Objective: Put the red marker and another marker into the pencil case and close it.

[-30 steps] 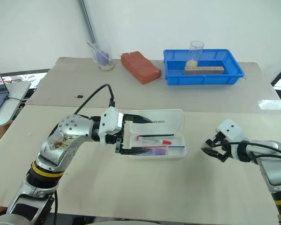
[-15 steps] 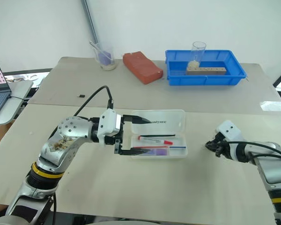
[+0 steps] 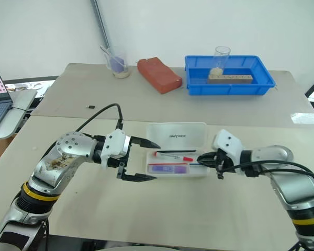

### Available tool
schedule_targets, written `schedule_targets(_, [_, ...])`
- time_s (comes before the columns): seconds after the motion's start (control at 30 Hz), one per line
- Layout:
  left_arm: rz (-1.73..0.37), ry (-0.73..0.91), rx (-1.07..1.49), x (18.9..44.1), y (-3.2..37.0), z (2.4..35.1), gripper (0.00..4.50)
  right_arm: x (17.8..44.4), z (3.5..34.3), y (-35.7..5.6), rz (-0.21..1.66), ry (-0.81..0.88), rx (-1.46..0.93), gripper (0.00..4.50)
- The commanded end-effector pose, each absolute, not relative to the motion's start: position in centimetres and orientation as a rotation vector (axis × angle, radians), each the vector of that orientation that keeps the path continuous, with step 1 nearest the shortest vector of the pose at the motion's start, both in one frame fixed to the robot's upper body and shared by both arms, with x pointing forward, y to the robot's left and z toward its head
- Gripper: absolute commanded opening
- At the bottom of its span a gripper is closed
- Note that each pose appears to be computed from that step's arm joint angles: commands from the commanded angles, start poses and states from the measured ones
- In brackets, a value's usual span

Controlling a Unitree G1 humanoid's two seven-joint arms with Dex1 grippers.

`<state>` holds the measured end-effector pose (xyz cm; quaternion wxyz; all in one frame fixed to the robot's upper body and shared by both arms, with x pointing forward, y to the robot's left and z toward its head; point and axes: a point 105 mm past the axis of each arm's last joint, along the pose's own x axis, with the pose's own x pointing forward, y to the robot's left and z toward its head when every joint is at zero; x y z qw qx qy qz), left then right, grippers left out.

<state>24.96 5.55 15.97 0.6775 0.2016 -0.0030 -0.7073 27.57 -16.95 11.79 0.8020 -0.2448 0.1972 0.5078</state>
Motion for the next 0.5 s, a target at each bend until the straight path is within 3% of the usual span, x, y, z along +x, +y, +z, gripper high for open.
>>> schedule_targets(0.03, [-1.6,-0.046,0.471,24.4,5.1,17.1,4.5,27.9,11.6,-16.3,1.126,0.413,-0.538,0.26])
schedule_targets(0.33, [-1.577,-0.031,0.46,24.3,5.1,17.1,4.5,27.5,10.2,-17.2,1.16,0.464,-0.596,0.26])
schedule_targets(0.4, [-1.577,-0.029,0.457,24.3,5.0,17.1,4.5,27.5,10.2,-17.2,1.162,0.464,-0.591,1.28])
schedule_targets(0.5, [-1.578,-0.028,0.457,24.3,5.0,17.1,4.5,27.7,10.2,-17.2,1.154,0.455,-0.584,2.2])
